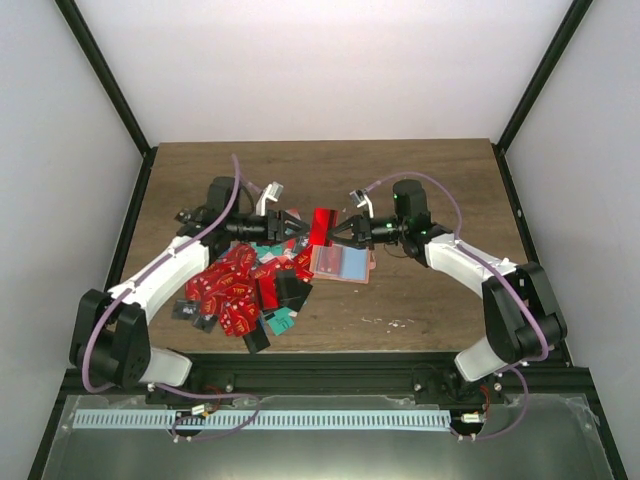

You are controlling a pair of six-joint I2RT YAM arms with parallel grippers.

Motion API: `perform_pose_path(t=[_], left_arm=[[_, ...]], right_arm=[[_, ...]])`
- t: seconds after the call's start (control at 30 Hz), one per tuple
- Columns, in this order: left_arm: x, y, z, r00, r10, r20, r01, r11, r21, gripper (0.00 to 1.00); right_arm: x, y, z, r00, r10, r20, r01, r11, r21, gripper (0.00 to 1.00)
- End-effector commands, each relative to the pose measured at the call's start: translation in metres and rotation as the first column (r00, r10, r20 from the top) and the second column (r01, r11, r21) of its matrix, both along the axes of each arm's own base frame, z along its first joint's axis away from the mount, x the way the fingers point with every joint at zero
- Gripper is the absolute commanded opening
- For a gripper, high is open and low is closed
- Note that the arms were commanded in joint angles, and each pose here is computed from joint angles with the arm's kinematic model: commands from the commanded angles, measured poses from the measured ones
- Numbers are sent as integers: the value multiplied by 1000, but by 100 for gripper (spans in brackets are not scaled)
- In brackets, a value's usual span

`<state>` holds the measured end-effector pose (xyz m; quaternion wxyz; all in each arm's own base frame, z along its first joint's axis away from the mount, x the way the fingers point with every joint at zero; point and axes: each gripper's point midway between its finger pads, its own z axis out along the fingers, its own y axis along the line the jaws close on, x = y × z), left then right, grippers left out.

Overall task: Put the credit cards into the card holder
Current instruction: Insert the credit card into the card holder.

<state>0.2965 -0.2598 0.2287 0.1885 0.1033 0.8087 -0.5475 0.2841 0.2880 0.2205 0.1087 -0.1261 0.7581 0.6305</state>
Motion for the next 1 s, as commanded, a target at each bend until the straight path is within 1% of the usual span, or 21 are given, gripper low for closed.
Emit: perform_pose_path(t=[0.0,0.13,0.2,0.23,0.3,0.33,0.37,0.43,0.5,0.53,0.57,0.6,0.73,0.83,0.97], left_arm=[[0,-14,13,998,-46,46,47,998,-28,46],[1,-22,14,997,-59,50,60,998,-28,39],[2,-26,16,997,-62,56,64,998,-30,33],[2,-28,16,996,-64,58,66,997,-30,27],[4,-31,17,996,-63,60,64,998,-27,12],[5,-32,16,996,-58,60,60,998,-22,6],[5,-33,16,997,-55,62,56,998,-18,4],[7,-33,15,997,-47,66,48,999,-11,4],[9,-32,12,997,-37,63,37,999,2,4],[10,-32,9,998,-36,59,36,999,11,4],[11,-33,4,998,-37,50,36,999,21,4],[11,-33,-1,998,-42,38,41,999,28,4],[14,-37,-31,998,-64,-23,66,994,86,4],[16,-43,-53,994,-86,-60,94,984,150,4],[21,-53,-79,988,-106,-111,129,964,231,4]], right_arm=[[-2,2,24,997,41,59,-44,998,53,1],[-6,1,26,996,55,64,-59,996,63,1],[-8,1,26,996,59,61,-63,996,64,1],[-9,1,26,996,59,62,-63,996,65,1],[-10,0,26,996,61,63,-65,996,65,1],[-10,0,25,996,60,62,-64,996,62,1],[-10,0,24,996,59,60,-62,996,59,1],[-10,0,22,997,54,59,-57,997,50,1],[-6,-2,17,998,35,50,-36,999,27,5],[-2,-5,12,999,9,40,-10,1000,6,10],[3,-9,5,999,-19,25,20,1000,-20,22],[9,-17,-5,998,-61,-1,61,997,-52,29],[20,-55,-43,974,-194,-115,181,977,-114,30],[23,-74,-67,956,-258,-142,230,956,-184,29],[20,-84,-97,943,-296,-153,244,927,-285,27]])
